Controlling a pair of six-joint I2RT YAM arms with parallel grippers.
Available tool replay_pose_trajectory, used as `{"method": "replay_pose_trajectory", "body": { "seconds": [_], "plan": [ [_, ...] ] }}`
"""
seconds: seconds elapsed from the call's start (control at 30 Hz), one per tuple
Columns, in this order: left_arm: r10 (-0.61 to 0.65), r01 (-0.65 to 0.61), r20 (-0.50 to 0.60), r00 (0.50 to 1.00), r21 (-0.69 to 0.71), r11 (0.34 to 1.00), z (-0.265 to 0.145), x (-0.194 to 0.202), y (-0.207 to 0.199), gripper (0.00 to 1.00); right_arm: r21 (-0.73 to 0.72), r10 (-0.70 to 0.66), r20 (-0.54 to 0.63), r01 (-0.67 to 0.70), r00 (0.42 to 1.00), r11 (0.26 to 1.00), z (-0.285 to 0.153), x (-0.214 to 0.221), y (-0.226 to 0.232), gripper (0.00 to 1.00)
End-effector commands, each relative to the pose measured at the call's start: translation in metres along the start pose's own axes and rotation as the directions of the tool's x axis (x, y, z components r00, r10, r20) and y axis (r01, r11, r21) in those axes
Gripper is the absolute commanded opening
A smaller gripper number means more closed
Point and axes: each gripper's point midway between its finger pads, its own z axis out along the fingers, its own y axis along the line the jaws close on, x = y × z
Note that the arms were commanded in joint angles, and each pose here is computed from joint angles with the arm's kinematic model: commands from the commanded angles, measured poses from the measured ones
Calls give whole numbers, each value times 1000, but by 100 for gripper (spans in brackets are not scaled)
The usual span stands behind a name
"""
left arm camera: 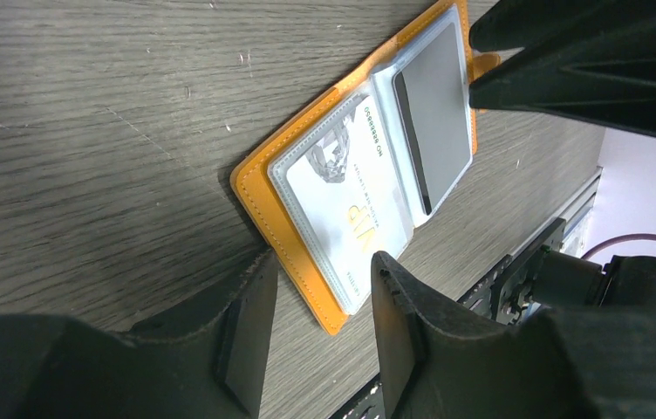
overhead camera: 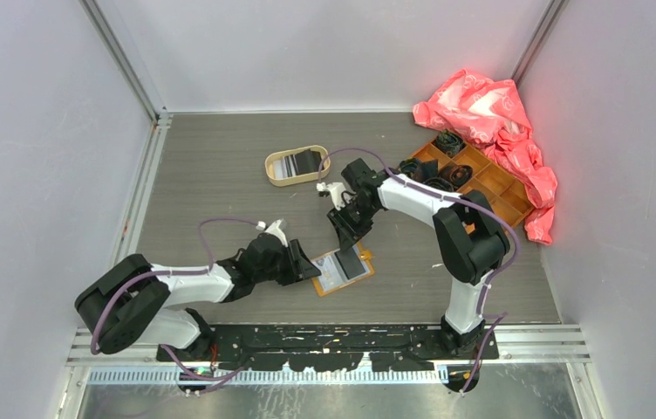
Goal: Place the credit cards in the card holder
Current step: Turn over the card holder at the center of the board.
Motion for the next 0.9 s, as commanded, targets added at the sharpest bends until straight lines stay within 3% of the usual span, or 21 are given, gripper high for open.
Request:
{"method": "replay_pose_trajectory", "body": {
  "seconds": [0.0,0.87],
  "plan": [
    [30,-29,7,1000,-10,1000,3,-4,2,45,86,25,13,-26,1000,996,-5,-5,-19,39],
    [26,-26,-1,1000,-4,1000,4,-3,0,45,13,103,-49,-102,993,995,1,5,-13,39]
  ]
}}
